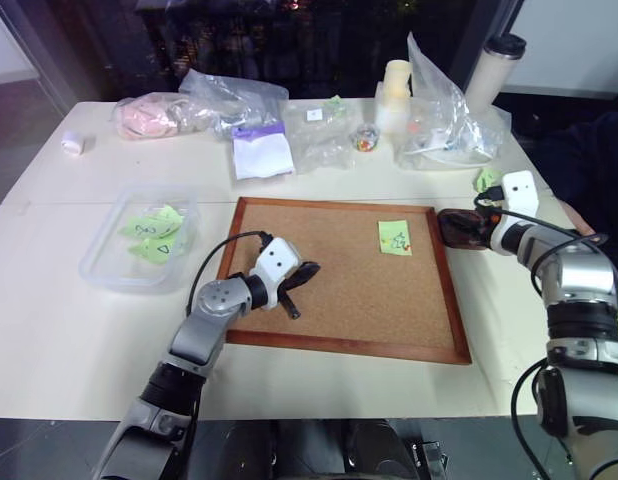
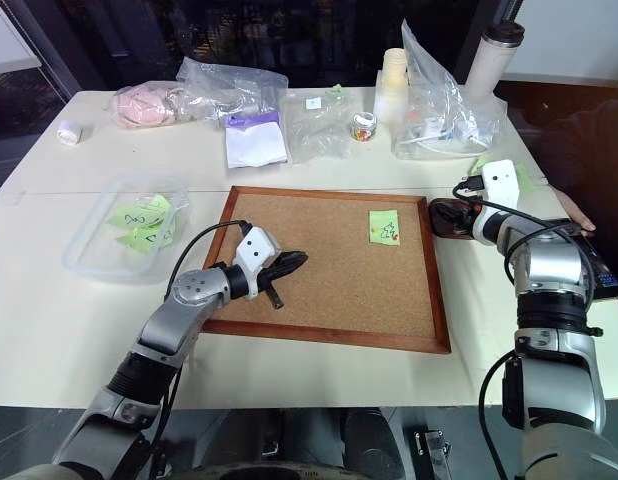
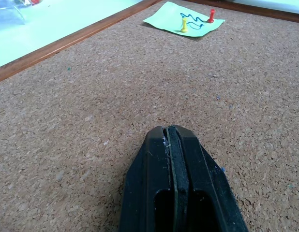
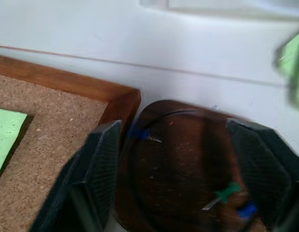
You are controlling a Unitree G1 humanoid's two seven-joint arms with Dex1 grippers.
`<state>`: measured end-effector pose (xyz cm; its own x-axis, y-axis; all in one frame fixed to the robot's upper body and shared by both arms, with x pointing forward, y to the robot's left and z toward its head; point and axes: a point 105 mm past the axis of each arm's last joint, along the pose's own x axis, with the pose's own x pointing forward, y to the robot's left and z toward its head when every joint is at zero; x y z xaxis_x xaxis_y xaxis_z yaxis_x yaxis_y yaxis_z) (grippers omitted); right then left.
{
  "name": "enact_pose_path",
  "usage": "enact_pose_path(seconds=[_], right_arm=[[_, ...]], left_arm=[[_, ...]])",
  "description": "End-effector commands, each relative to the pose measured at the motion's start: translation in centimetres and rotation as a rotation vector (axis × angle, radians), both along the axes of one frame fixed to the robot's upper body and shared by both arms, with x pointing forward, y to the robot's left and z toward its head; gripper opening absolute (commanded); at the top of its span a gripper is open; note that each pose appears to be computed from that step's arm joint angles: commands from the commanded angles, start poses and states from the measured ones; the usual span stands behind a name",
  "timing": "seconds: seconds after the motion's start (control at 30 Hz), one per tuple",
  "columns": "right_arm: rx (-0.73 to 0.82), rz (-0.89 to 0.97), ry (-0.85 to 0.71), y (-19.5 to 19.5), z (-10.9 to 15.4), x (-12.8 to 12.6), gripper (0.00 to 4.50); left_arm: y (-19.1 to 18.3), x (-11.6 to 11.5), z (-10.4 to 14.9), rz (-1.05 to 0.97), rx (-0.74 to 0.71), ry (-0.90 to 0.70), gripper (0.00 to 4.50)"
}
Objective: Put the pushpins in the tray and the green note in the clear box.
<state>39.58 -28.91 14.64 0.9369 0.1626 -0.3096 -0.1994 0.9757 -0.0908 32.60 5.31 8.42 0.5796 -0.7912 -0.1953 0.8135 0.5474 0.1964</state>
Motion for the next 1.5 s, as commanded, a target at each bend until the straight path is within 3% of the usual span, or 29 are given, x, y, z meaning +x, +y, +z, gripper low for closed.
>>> enact_pose_path(seconds=[0.03, 0.27, 0.47, 0.57, 0.6, 0.67, 1.17, 1.5], right_arm=[[-0.004, 0.038, -0.063, 0.5, 2.5, -0.3, 3.35], [0.049, 0.273, -0.066, 6.6, 3.5, -1.8, 3.35], [0.021, 0.434, -0.009, 10.8, 1.2, -3.7, 3.35], [0.008, 0.433, 0.011, 10.9, 0.2, -4.0, 3.35], [0.005, 0.430, 0.019, 10.9, -0.2, -4.0, 2.83], [-0.010, 0.431, 0.032, 11.0, -0.7, -4.2, 2.19], [0.002, 0.361, 0.009, 9.2, -0.3, -4.0, 2.19], [0.010, 0.356, 0.060, 9.0, -2.5, -4.7, 2.19]], left_arm=[[0.1, -1.0, -2.7, -0.018, 0.043, 0.089, 0.00], [0.1, -1.0, -2.7, -0.020, 0.047, 0.086, 0.00], [0.1, -1.0, -2.6, -0.021, 0.046, 0.081, 0.00], [0.1, -1.1, -2.5, -0.019, 0.045, 0.081, 0.00], [0.1, -1.1, -2.6, -0.017, 0.045, 0.081, 0.00], [0.3, -1.1, -2.6, -0.015, 0.046, 0.082, 0.00], [0.3, -1.2, -2.7, -0.019, 0.053, 0.084, 0.00], [0.3, -1.3, -2.7, -0.028, 0.058, 0.085, 0.00]])
